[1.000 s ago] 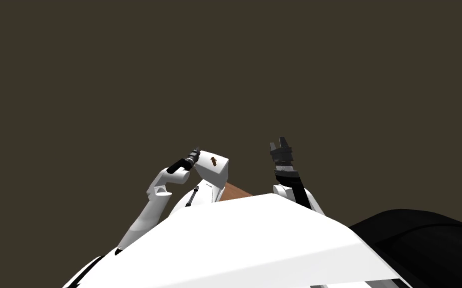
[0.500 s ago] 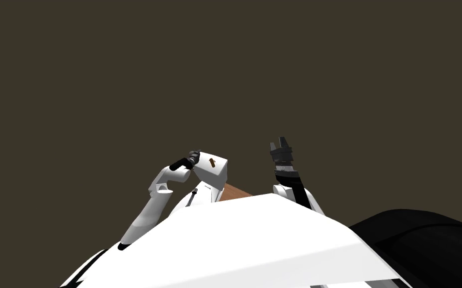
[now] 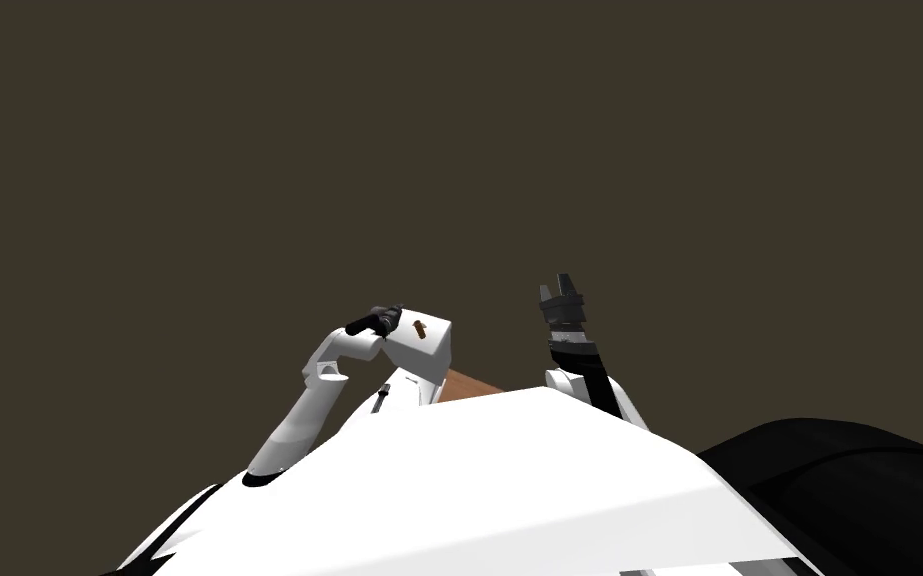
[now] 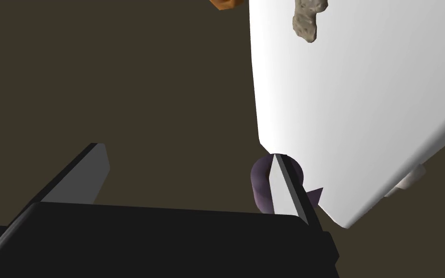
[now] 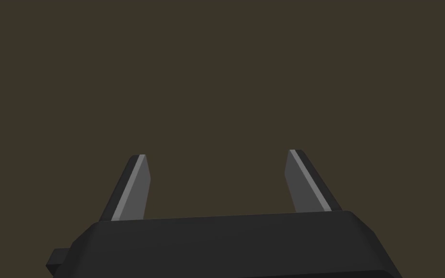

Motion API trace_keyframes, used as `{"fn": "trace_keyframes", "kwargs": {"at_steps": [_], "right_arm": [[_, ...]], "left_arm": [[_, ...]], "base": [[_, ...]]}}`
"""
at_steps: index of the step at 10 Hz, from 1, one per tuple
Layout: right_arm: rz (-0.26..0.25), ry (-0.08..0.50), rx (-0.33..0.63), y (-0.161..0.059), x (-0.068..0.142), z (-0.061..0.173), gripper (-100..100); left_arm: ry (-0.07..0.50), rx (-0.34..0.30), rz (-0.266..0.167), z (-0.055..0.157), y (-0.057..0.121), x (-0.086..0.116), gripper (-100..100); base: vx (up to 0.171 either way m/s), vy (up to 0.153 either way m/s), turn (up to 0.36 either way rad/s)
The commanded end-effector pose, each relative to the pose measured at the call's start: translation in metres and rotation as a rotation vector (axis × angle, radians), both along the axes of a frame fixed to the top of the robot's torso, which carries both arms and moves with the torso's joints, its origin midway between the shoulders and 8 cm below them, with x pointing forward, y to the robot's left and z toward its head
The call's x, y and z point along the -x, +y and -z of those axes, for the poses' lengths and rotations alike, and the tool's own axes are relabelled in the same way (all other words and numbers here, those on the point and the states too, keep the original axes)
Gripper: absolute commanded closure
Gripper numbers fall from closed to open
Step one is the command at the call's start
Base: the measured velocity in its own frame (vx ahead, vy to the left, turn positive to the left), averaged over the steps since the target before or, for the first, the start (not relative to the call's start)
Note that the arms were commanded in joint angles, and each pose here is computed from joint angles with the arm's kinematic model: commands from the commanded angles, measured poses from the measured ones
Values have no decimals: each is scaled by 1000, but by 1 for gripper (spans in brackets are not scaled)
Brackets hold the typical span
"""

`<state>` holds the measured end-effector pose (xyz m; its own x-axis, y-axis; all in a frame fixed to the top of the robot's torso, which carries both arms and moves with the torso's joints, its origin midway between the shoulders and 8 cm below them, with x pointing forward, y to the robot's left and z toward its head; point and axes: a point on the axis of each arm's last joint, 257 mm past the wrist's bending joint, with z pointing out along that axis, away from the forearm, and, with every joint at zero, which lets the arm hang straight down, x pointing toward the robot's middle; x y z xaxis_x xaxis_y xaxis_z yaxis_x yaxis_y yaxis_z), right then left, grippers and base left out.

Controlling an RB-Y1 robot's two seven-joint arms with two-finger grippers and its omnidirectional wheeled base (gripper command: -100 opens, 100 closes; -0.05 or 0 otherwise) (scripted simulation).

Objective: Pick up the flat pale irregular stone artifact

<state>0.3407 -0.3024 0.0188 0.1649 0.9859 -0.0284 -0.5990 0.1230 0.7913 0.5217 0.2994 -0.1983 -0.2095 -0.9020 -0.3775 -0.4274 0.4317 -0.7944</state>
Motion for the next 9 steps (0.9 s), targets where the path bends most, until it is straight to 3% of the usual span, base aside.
{"fn": "trace_keyframes", "kwargs": {"at_steps": [1, 7, 9], "right_arm": [[0, 0, 0, 0, 0, 0, 0], [0, 0, 0, 0, 0, 0, 0], [0, 0, 0, 0, 0, 0, 0]], "left_arm": [[31, -9, -7, 6, 3, 4, -100], [209, -96, 8, 41, 7, 17, -100], [249, -104, -6, 48, 12, 24, -100]], "base": [[16, 6, 7], [30, 6, -103], [26, 8, -20]]}}
